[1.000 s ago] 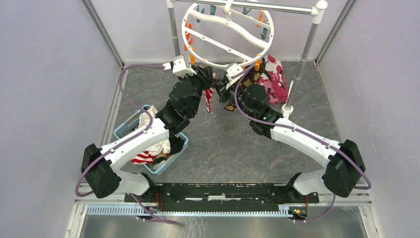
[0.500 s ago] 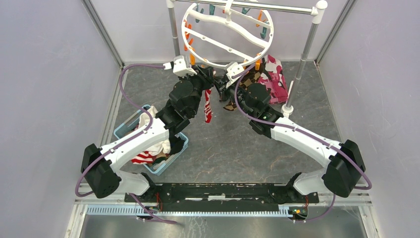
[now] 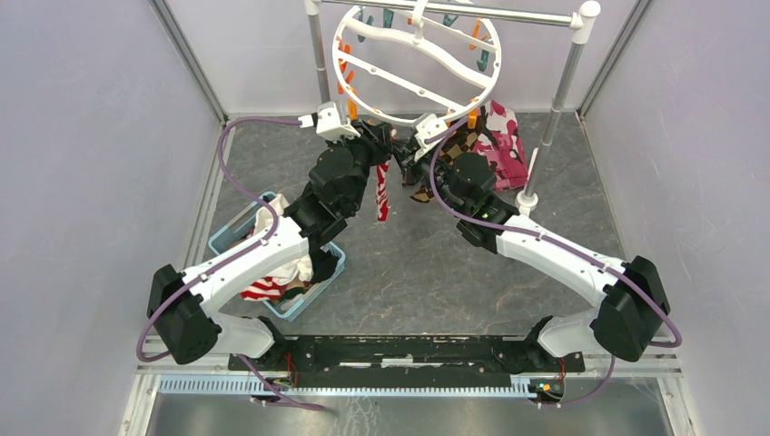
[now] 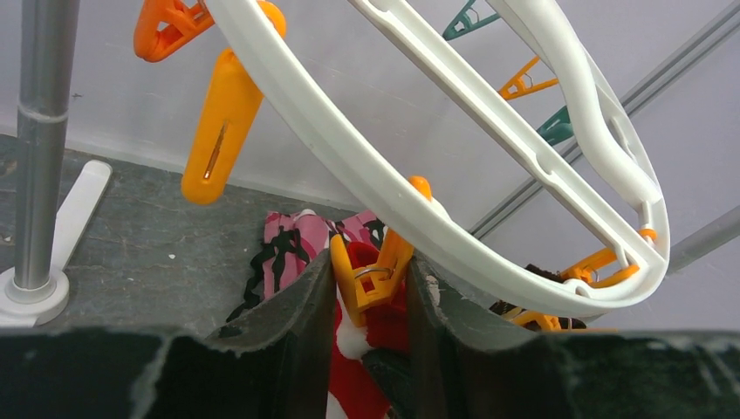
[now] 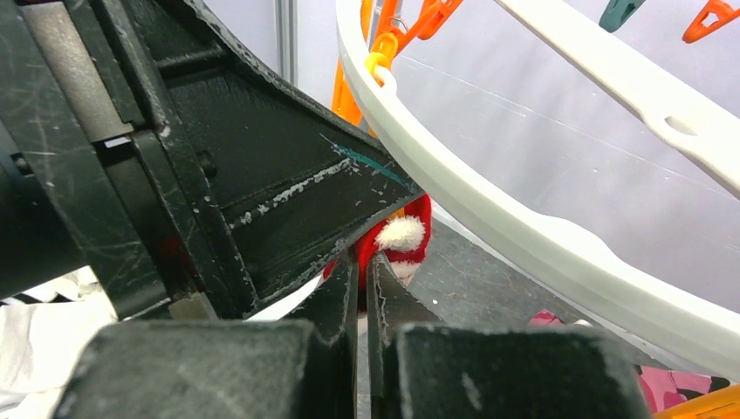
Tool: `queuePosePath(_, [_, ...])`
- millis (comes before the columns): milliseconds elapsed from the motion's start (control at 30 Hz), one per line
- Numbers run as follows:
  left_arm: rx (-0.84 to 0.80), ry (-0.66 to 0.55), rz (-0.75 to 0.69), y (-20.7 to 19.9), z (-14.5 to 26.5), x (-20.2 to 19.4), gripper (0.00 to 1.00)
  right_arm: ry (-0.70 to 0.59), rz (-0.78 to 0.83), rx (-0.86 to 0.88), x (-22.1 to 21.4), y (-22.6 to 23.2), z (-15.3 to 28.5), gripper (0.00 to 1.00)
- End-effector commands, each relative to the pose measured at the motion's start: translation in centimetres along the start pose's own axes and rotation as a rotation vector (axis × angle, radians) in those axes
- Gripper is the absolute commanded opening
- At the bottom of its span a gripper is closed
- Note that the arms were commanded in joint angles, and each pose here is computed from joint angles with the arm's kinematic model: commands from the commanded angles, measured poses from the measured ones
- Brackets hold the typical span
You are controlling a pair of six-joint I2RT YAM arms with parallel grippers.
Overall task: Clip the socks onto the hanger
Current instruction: Clamp the sock onto the hanger.
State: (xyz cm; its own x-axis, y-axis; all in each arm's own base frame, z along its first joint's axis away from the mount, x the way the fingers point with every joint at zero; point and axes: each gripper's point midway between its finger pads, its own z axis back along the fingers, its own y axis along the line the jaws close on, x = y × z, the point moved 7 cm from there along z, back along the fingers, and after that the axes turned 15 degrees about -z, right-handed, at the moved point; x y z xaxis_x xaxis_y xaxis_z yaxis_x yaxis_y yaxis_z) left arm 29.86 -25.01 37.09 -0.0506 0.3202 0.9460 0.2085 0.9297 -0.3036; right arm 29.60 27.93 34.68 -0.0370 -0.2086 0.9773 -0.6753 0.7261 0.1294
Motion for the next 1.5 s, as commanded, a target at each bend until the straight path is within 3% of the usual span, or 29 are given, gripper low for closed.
queuePosePath(0, [0.004,-0.051,0.095,-0.2,0.9,3.0,0.45,-0.092,-0.013,-0.021,2.6,0.1,0.4,0.0])
queuePosePath(267, [0.0,-0.061,0.107,0.3,1.8,3.9,0.7,-0.077,-0.013,-0.038,2.1,-0.1,0.5,0.0])
queuePosePath(533, [-0.049,-0.058,0.106,0.8,3.4,4.4,0.8,-0.078,-0.009,-0.051,2.0,-0.4,0.8,0.0])
queuePosePath(767, [-0.273,-0.069,-0.016,0.8,6.7,4.5,0.93,-0.081,-0.001,-0.091,2.0,-1.5,1.8,0.04])
queuePosePath(867, [-0.429,-0.087,-0.094,0.8,8.7,3.6,0.94,-0.076,0.01,-0.119,1.9,-2.3,2.4,0.06])
queuePosePath(1000, [-0.509,-0.107,-0.169,2.1,10.8,2.2,0.94,-0.072,0.013,-0.146,2.0,-3.3,3.3,0.07])
queuePosePath(1167, [-0.507,-0.128,-0.213,4.4,13.0,0.1,0.94,-0.052,0.019,-0.159,1.4,-4.1,4.5,0.1])
queuePosePath(1467, [-0.425,-0.103,-0.247,8.6,15.6,-4.2,0.94,-0.025,0.052,-0.247,1.9,-6.7,6.3,0.04])
